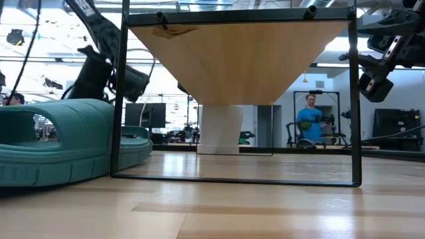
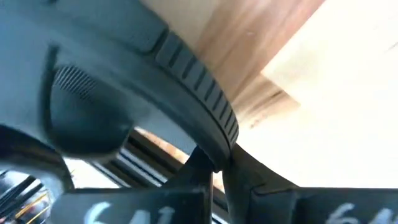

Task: Pick and place slides into the shelf
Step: Put the black slipper on the shelf

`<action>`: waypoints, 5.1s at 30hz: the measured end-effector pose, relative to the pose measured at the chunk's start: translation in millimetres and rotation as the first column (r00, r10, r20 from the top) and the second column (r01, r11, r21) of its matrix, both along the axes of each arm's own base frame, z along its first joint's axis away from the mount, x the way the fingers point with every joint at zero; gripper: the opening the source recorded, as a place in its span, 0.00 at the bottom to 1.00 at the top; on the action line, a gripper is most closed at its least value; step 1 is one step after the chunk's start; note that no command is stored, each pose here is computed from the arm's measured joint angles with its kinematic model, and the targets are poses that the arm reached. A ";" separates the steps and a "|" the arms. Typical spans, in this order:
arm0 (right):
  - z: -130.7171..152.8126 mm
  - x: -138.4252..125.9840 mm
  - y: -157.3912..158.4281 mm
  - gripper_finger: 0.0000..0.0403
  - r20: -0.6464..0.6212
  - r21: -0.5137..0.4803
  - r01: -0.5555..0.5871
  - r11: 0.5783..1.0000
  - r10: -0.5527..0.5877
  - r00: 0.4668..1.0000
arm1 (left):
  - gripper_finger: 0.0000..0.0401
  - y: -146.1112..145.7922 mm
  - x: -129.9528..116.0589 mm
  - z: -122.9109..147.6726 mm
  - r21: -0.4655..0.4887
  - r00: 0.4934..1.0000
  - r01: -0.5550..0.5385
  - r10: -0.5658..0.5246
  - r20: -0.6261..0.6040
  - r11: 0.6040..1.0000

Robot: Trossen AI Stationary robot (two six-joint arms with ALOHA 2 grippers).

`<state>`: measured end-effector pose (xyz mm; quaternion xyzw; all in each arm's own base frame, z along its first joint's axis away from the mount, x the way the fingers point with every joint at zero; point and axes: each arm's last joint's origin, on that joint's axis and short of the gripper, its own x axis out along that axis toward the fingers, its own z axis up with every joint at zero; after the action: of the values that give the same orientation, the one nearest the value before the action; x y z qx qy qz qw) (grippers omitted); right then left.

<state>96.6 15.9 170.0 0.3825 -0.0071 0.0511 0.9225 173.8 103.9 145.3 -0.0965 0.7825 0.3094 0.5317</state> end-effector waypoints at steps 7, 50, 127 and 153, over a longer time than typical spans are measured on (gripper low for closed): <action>-0.4 0.0 0.0 0.44 -0.004 -0.001 0.001 1.000 -0.001 1.000 | 0.00 -11.2 -14.6 46.1 0.106 0.996 0.003 -0.013 0.084 0.994; -2.8 0.1 -0.1 0.44 -0.028 -0.006 0.003 1.000 -0.004 1.000 | 0.00 -89.4 5.3 236.1 0.435 0.408 0.853 -0.889 -0.208 0.290; -9.0 3.5 2.8 0.44 -0.113 0.103 -0.060 0.993 0.071 0.991 | 0.00 -116.8 127.2 160.9 0.156 0.011 0.987 -0.946 -0.323 -0.041; -11.2 4.7 3.4 0.44 -0.138 0.103 -0.071 0.992 0.085 0.987 | 0.00 -111.1 140.8 145.9 0.144 0.029 0.989 -0.956 -0.292 -0.014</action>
<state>101.4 19.3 158.8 0.4298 0.0713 0.0594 0.8981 314.6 -7.2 291.2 0.5755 0.5950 -0.0254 0.5604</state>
